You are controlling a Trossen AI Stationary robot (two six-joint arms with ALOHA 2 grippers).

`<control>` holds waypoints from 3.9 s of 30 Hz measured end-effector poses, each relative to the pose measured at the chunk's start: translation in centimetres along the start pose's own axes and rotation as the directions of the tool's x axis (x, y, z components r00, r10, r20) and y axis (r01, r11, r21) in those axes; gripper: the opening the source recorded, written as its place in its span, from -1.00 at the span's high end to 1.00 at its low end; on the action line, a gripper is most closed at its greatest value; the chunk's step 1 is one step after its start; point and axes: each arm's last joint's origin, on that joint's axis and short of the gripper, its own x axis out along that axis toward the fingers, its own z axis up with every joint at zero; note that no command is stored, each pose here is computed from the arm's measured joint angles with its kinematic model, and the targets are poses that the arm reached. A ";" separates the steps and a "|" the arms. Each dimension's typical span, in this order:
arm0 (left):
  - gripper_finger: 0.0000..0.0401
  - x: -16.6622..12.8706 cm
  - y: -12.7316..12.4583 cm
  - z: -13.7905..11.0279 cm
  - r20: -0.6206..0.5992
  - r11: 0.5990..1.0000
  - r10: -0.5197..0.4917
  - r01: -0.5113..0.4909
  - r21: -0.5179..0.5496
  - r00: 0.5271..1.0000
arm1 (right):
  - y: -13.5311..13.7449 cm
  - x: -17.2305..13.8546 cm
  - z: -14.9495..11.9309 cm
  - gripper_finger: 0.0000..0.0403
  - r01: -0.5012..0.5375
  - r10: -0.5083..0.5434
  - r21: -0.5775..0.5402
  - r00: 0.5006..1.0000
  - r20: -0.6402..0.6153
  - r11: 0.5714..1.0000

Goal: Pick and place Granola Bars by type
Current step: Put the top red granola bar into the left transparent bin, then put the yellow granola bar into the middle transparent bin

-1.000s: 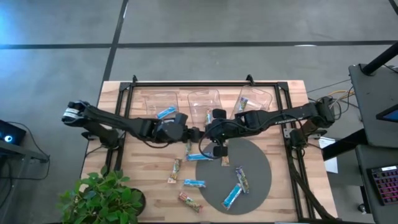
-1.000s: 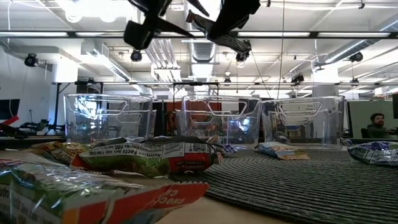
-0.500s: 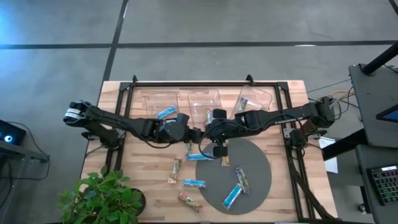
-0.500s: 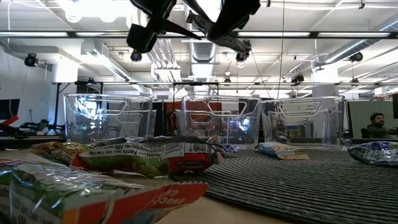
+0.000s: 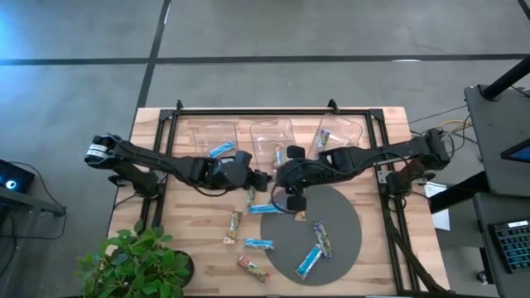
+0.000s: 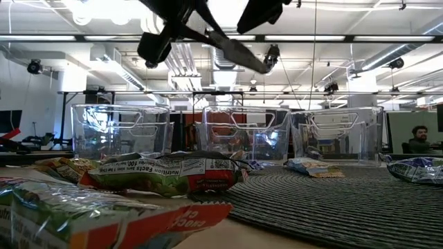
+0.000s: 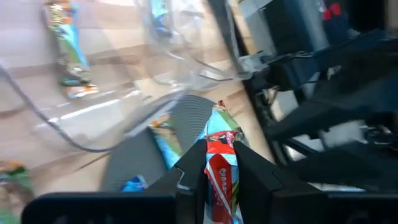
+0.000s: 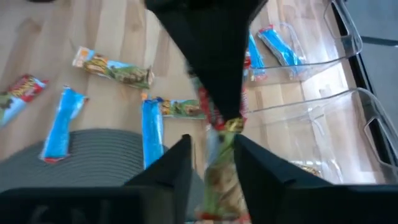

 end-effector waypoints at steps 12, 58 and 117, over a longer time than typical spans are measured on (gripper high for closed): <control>0.76 -6.3 1.6 2.8 0.261 0.892 0.384 -0.429 0.142 0.885 | -1.7 -5.5 -0.5 -0.28 0.208 -0.212 0.061 0.975 0.070 0.976; 0.20 -10.2 -4.1 -5.0 0.082 0.716 0.316 -0.294 0.633 0.945 | 5.8 6.6 -13.0 -0.23 -0.318 0.030 -0.807 0.936 -0.351 0.498; 0.20 -9.9 -5.1 -5.7 0.146 0.826 0.196 -0.244 0.508 0.970 | -16.6 1.0 -2.0 0.43 -0.118 0.035 0.759 0.992 0.125 0.640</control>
